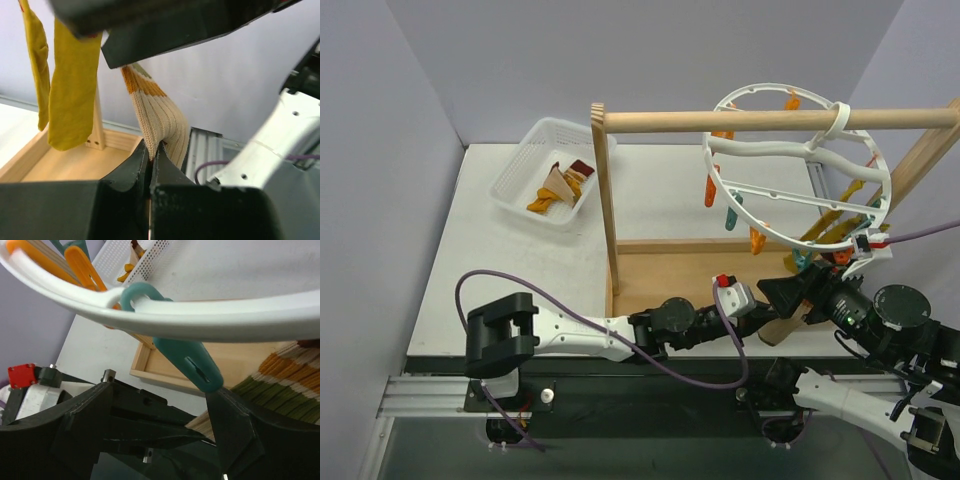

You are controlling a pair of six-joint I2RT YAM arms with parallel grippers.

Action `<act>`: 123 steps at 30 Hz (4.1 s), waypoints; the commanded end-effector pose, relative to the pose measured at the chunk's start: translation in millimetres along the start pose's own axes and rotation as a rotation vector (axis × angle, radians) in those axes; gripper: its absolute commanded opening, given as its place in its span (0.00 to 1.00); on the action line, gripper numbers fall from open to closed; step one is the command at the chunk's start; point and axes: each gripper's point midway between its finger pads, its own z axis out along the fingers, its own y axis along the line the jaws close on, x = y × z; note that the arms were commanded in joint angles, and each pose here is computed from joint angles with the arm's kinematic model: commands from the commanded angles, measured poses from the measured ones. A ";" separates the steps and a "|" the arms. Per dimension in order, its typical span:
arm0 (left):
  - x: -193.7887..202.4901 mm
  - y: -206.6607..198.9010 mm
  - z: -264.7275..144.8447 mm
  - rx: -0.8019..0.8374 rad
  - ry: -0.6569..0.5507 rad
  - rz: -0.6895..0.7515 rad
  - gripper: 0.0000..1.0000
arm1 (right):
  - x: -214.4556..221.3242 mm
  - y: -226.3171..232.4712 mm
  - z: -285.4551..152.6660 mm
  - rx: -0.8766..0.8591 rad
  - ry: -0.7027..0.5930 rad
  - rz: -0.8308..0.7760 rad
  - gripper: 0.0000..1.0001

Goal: Remove the socks clipped to the hanger

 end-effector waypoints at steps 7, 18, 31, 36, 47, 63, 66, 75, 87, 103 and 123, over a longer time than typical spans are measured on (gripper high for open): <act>-16.6 -23.3 -44.3 0.119 0.067 -0.075 0.00 | 21.1 -40.1 -34.1 0.093 0.079 -0.008 0.73; -26.8 -28.8 -89.3 0.157 0.134 -0.132 0.00 | 4.8 -64.0 -47.9 0.193 0.000 0.004 0.69; -23.6 -54.5 -121.6 0.278 0.184 -0.286 0.00 | -38.4 -15.6 -37.4 0.029 -0.117 0.009 0.62; -23.7 -64.0 -116.6 0.313 0.174 -0.354 0.00 | -43.8 -4.4 -31.4 0.004 -0.121 -0.003 0.61; -60.4 -122.4 -138.1 0.688 0.103 -0.529 0.00 | -44.5 16.7 -24.8 -0.097 -0.123 -0.060 0.63; -75.3 -142.6 -145.5 0.866 0.053 -0.696 0.00 | -52.8 42.9 -10.4 -0.216 -0.215 -0.012 0.63; -75.7 -142.1 -145.0 0.859 0.054 -0.689 0.00 | -56.3 48.6 -9.0 -0.239 -0.234 -0.011 0.62; -64.0 -138.7 -142.0 0.828 0.087 -0.683 0.00 | -66.1 58.8 -11.2 -0.287 -0.278 -0.009 0.52; -54.9 -128.1 -137.1 0.795 0.104 -0.710 0.00 | -65.3 53.8 -20.5 -0.309 -0.302 0.015 0.40; -46.7 -122.8 -135.2 0.772 0.128 -0.721 0.00 | -58.1 39.7 -16.6 -0.245 -0.286 0.033 0.00; 37.5 94.6 -219.7 -0.379 0.434 -0.493 0.00 | -41.2 10.5 -9.7 -0.108 -0.238 0.029 0.30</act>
